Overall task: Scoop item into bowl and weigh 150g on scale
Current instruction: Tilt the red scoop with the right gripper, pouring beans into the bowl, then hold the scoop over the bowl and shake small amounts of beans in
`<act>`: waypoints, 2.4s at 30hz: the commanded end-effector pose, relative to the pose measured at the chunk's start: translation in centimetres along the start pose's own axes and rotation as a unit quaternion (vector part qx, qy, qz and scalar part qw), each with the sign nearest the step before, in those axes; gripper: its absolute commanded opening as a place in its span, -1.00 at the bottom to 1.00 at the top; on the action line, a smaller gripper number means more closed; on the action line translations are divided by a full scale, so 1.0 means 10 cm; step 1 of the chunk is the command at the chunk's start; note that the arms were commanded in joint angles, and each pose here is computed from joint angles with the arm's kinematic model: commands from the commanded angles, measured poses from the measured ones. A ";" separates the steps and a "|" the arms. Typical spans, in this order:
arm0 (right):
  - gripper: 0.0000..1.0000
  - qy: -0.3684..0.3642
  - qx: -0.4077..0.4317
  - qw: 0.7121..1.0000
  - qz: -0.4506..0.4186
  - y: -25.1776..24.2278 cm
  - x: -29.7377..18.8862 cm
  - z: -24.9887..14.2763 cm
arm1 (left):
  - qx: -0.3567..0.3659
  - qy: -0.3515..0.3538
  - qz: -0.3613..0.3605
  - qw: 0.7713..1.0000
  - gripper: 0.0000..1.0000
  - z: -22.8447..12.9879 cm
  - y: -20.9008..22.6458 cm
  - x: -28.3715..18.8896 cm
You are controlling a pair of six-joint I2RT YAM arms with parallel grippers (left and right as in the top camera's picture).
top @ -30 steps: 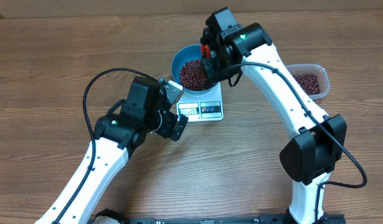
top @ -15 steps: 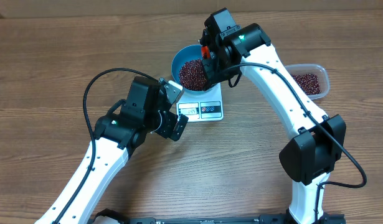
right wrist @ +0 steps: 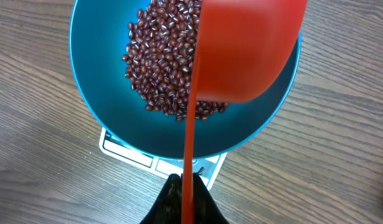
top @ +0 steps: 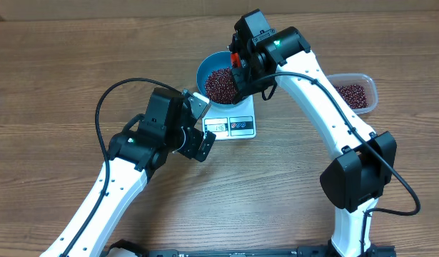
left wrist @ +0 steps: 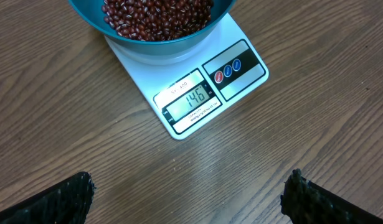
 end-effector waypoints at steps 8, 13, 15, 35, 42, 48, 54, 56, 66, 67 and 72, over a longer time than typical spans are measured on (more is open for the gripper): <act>-0.93 -0.019 0.000 1.000 0.004 0.04 -0.11 0.06 | -0.001 0.004 -0.001 1.000 0.99 -0.01 -0.01 0.03; -0.93 -0.026 -0.003 1.000 -0.011 0.00 -0.11 0.07 | -0.001 0.004 -0.001 1.000 0.99 -0.01 -0.01 0.03; -0.93 -0.031 -0.003 0.999 -0.026 -0.03 -0.12 0.08 | -0.001 0.004 -0.001 1.000 0.99 -0.01 -0.01 0.03; -0.93 -0.011 -0.034 0.999 0.029 0.06 -0.12 0.05 | -0.001 0.004 -0.001 1.000 0.99 -0.01 -0.01 0.03; -0.93 0.009 0.006 0.995 0.102 -0.12 -0.17 0.12 | -0.001 0.004 -0.001 1.000 0.99 -0.01 -0.01 0.03; -0.93 0.013 0.016 0.992 0.121 -0.23 -0.20 0.14 | -0.001 0.004 -0.001 1.000 0.99 -0.01 -0.01 0.03; -0.93 0.013 0.014 0.993 0.121 -0.23 -0.20 0.14 | -0.001 0.004 -0.001 1.000 0.99 -0.01 -0.01 0.03; -0.93 0.013 0.014 0.993 0.120 -0.23 -0.20 0.14 | -0.001 0.004 -0.001 1.000 0.99 -0.01 -0.01 0.03; -0.93 0.012 0.010 0.994 0.105 -0.22 -0.19 0.13 | -0.001 0.004 -0.001 1.000 0.99 -0.01 -0.01 0.03; -0.93 0.012 0.007 0.995 0.099 -0.21 -0.18 0.12 | -0.001 0.004 -0.001 1.000 0.99 -0.01 -0.01 0.03; -0.93 0.009 -0.007 0.998 0.067 -0.15 -0.15 0.08 | -0.001 0.004 -0.001 1.000 0.99 -0.01 -0.01 0.03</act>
Point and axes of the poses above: each gripper's point midway between its finger pads, its own x axis out along the fingers, its own y axis along the line the jaws close on, z = x × y, the point moved 6 cm from there along -x, back along the fingers, and after that the axes turned 15 degrees about x, right-handed, at the moved point
